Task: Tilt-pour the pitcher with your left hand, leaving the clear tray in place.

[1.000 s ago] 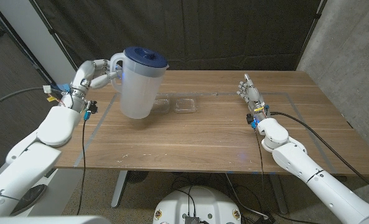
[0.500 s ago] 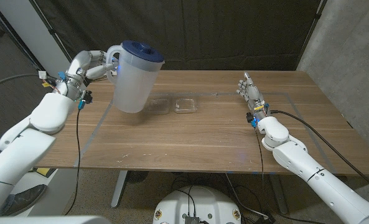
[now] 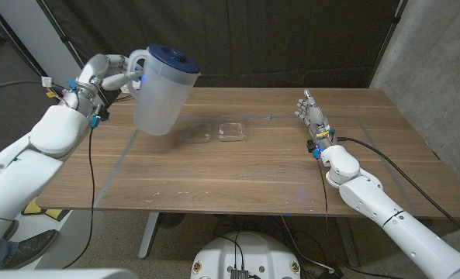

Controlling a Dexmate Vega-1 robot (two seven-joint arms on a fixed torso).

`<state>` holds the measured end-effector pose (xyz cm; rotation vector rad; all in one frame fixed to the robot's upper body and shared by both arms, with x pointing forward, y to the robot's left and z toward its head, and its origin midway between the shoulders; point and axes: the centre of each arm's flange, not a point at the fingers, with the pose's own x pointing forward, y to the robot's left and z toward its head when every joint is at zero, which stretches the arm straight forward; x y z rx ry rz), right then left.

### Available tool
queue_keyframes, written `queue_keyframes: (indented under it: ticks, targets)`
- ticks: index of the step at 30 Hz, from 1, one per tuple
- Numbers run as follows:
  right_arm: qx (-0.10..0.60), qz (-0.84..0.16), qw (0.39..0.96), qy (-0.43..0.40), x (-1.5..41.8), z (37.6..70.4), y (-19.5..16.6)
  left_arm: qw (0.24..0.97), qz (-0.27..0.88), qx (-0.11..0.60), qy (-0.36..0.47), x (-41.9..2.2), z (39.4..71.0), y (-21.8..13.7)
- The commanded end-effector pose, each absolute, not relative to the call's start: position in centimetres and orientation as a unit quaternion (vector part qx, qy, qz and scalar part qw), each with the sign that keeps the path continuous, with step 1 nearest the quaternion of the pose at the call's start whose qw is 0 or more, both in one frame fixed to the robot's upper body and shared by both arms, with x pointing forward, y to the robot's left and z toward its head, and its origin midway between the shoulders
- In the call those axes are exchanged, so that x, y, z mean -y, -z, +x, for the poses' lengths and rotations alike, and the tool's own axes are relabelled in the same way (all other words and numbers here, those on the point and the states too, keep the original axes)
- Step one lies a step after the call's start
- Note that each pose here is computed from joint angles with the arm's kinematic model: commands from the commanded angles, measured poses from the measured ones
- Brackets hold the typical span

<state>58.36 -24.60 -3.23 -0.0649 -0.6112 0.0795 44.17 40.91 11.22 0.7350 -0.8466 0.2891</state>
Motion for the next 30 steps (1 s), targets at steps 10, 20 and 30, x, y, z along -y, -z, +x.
queue_keyframes:
  ticks: [10, 20, 30]
  targets:
    - [0.303, -0.026, 0.952, -0.039, 24.1, 58.4, 3.5, 0.803, 0.42, 0.392, -0.154, -39.5, 43.7, -14.8]
    - [0.308, -0.015, 0.951, -0.039, 24.2, 58.4, 4.0, 0.783, 0.478, 0.37, -0.146, -38.1, 43.9, -16.7]
    - [0.305, -0.023, 0.951, -0.045, 24.2, 58.4, 3.6, 0.751, 0.548, 0.337, -0.15, -36.4, 43.7, -18.6]
